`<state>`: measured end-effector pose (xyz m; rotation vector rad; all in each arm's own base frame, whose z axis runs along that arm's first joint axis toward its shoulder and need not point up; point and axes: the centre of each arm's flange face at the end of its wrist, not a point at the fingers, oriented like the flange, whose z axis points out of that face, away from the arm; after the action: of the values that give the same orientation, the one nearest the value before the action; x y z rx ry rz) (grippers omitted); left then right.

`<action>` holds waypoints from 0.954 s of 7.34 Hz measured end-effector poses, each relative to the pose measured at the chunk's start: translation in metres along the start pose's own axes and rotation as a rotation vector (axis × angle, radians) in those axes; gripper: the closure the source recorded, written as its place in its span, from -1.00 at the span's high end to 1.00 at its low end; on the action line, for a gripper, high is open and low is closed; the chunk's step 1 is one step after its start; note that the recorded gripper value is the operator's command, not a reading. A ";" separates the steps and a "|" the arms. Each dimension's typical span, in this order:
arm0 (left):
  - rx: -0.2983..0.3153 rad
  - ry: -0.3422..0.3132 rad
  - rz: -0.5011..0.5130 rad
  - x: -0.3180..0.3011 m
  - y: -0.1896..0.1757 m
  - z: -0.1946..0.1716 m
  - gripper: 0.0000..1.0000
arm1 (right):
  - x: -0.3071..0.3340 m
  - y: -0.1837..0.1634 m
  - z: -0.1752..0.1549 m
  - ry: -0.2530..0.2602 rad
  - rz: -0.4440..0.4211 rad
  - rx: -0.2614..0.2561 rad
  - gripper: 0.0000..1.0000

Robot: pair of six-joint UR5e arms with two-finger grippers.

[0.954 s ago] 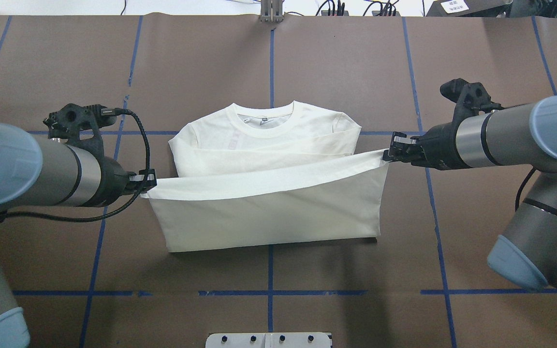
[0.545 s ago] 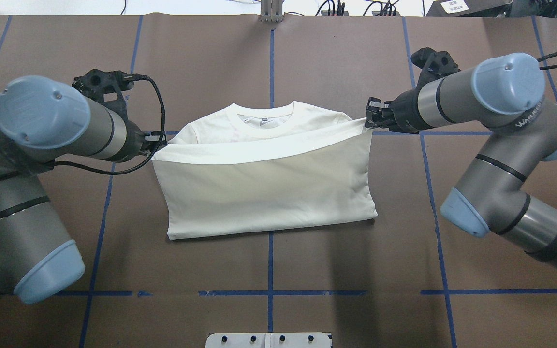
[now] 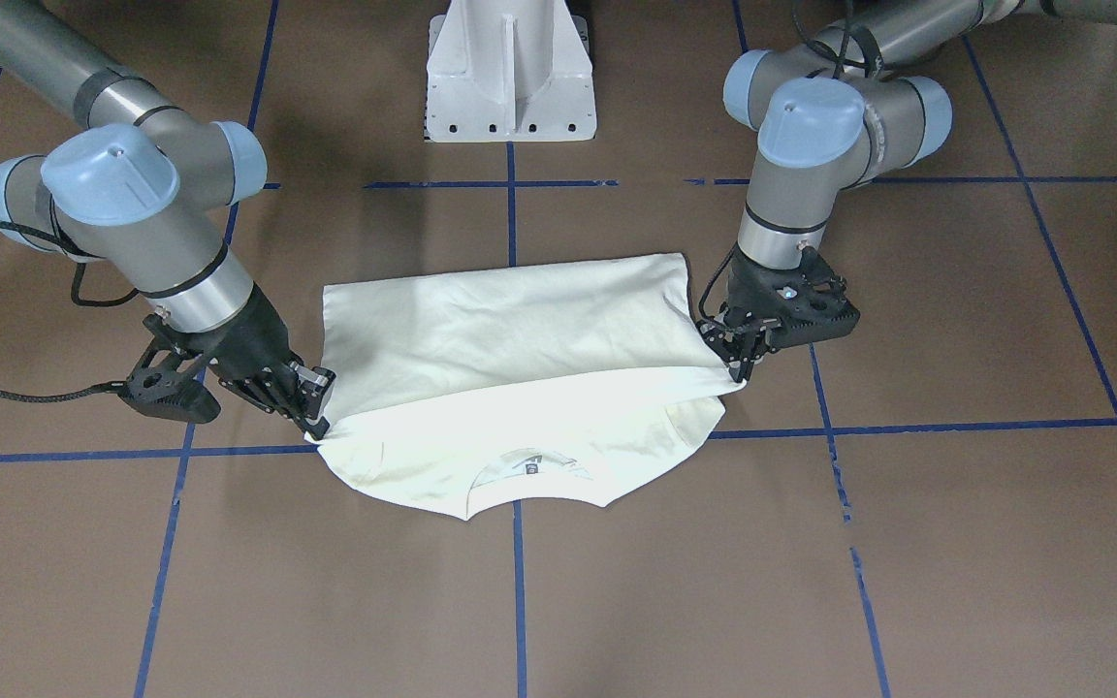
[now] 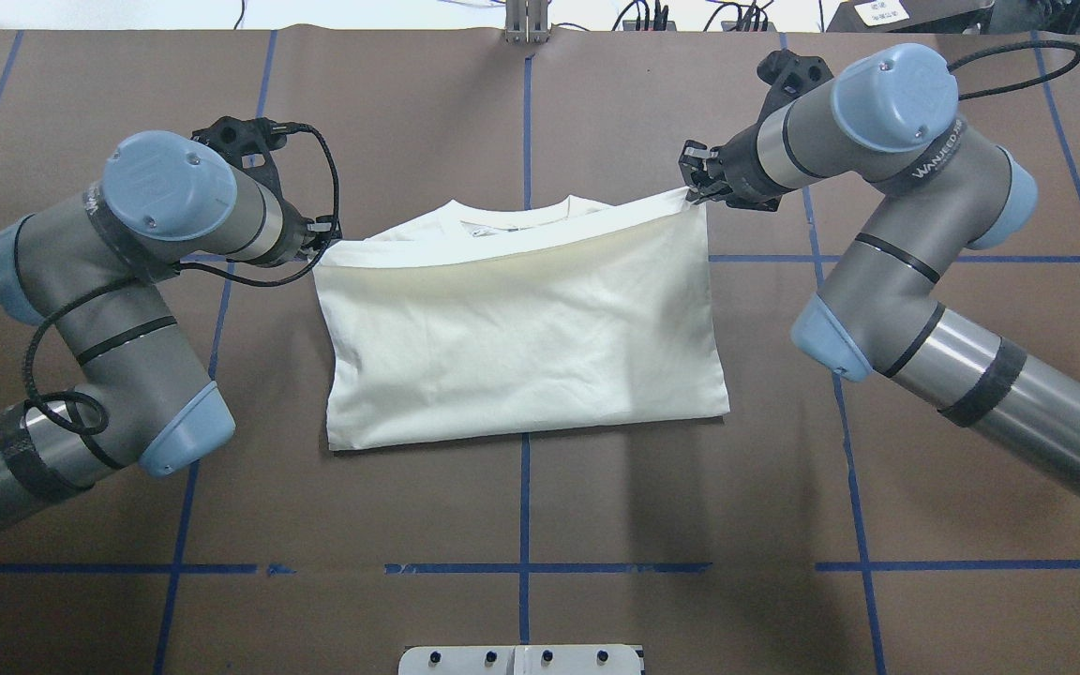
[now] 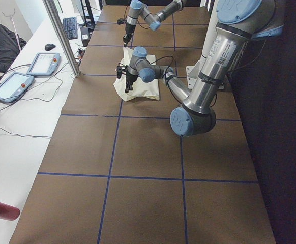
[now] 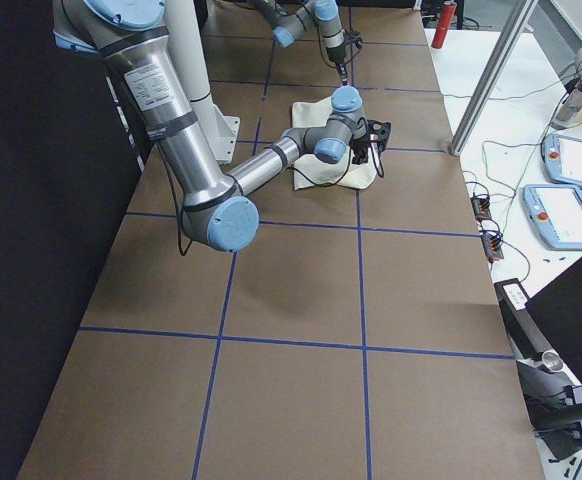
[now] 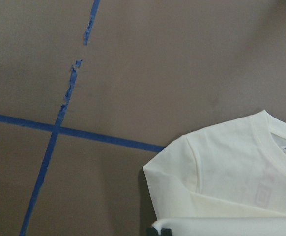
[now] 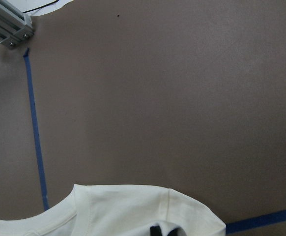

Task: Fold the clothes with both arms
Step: 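Lay the hem down near the collar and open both grippers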

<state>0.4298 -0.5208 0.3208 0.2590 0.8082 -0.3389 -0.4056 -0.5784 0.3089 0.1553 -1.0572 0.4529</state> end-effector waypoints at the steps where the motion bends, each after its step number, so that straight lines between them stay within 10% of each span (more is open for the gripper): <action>1: 0.005 -0.006 -0.005 -0.005 -0.005 0.011 -1.00 | -0.003 -0.007 0.011 0.017 0.008 0.001 -1.00; 6: 0.019 0.001 -0.020 0.019 -0.023 0.016 -1.00 | -0.005 -0.016 0.033 0.052 0.023 -0.004 -1.00; 7: 0.018 -0.004 -0.023 0.028 -0.027 0.021 -0.90 | -0.007 -0.014 0.033 0.051 0.022 -0.007 0.85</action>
<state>0.4512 -0.5583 0.3114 0.2659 0.8049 -0.3679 -0.4286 -0.6043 0.3206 0.1249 -1.0114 0.4708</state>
